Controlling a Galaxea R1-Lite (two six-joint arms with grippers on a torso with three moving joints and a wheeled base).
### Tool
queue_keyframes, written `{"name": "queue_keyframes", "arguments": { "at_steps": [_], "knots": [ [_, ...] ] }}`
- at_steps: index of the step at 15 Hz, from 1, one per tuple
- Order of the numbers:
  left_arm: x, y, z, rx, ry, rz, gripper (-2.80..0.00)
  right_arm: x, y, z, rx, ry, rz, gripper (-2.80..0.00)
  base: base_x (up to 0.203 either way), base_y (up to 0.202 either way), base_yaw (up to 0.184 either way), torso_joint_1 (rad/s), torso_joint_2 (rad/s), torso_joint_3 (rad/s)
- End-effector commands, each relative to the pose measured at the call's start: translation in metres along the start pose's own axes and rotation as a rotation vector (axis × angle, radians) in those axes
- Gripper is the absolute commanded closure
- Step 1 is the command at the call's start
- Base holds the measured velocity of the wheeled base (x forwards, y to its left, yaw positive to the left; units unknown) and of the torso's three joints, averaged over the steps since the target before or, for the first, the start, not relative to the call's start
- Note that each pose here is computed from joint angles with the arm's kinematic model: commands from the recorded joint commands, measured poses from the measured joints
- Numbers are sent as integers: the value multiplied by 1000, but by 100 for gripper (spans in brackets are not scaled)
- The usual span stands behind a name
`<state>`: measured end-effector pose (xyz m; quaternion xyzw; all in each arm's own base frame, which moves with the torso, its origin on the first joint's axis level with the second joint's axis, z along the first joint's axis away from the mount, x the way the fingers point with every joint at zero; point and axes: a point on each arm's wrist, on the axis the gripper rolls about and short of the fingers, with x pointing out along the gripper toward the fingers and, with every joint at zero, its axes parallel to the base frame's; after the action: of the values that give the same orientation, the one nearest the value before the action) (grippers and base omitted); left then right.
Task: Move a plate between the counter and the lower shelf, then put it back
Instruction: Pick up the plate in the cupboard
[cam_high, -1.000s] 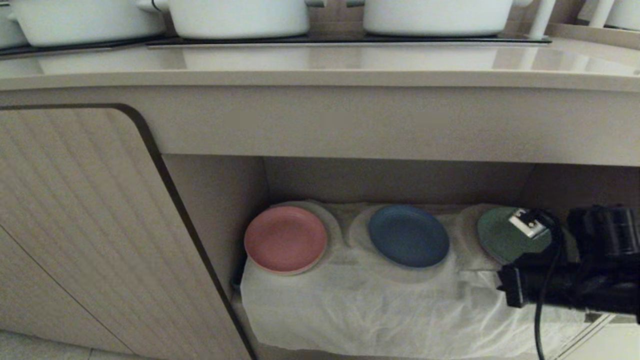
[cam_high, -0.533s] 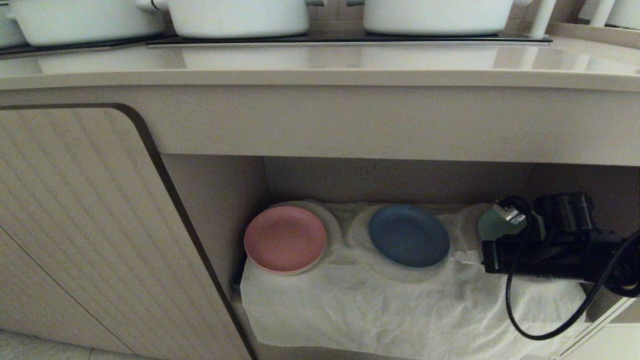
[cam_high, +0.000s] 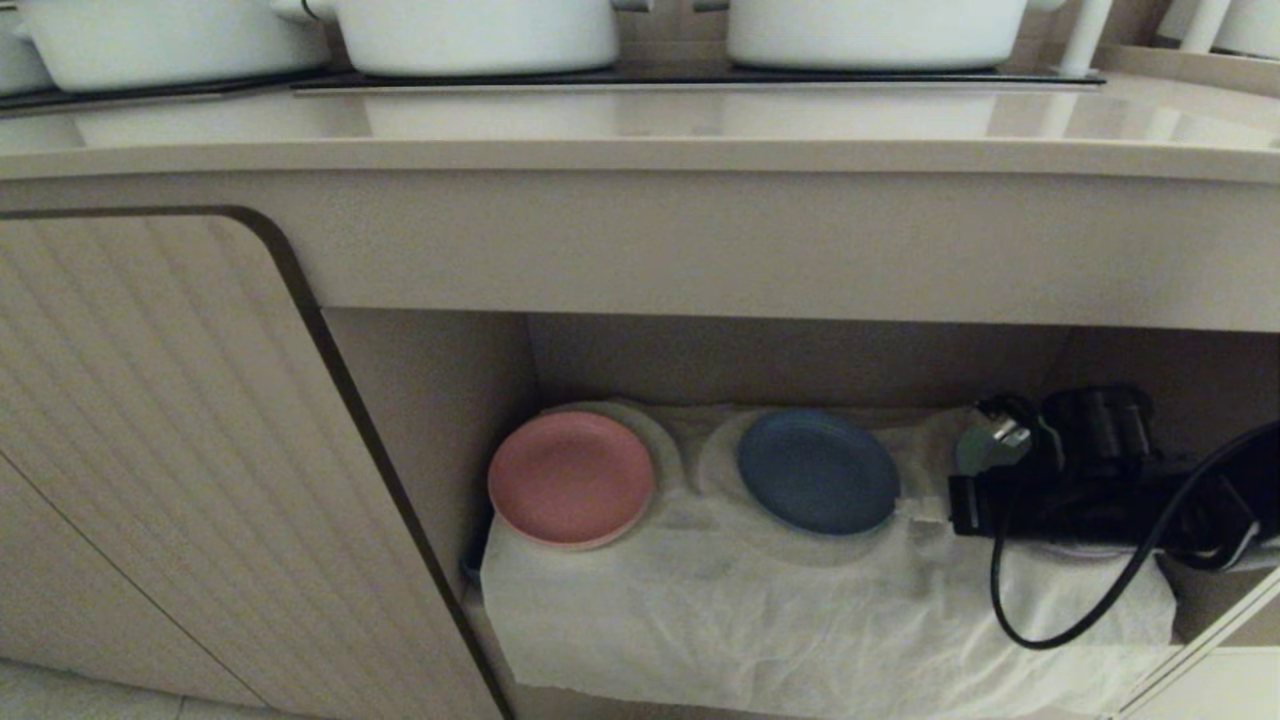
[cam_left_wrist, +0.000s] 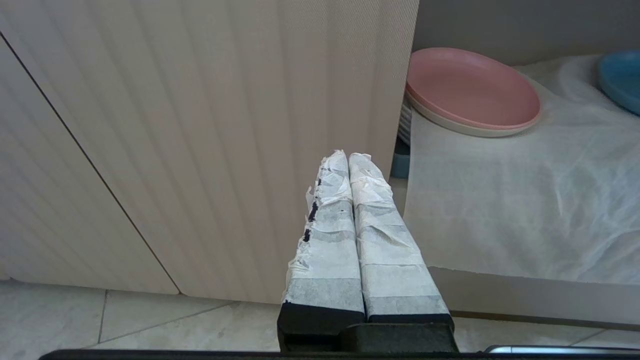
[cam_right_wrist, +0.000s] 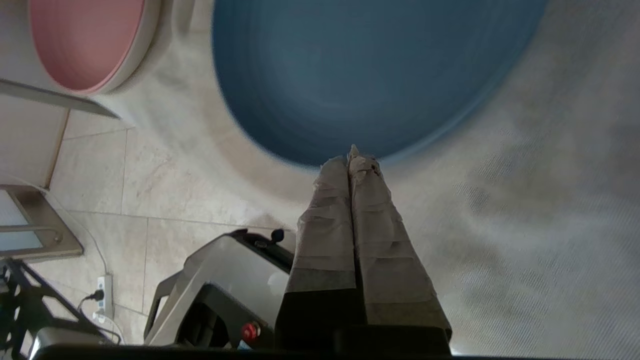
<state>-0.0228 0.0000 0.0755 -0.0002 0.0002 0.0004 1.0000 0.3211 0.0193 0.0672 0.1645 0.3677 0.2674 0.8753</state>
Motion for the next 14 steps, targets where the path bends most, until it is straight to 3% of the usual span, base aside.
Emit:
{"name": "queue_keyframes", "arguments": {
  "at_steps": [1, 14],
  "knots": [
    [0, 0, 0, -1, 0, 1, 0, 6, -4, 3, 2, 1, 4, 0, 0, 0, 0, 0, 0, 0],
    [0, 0, 0, 0, 0, 1, 0, 41, -28, 19, 63, -8, -78, 0, 0, 0, 0, 0, 0, 0]
  ]
}}
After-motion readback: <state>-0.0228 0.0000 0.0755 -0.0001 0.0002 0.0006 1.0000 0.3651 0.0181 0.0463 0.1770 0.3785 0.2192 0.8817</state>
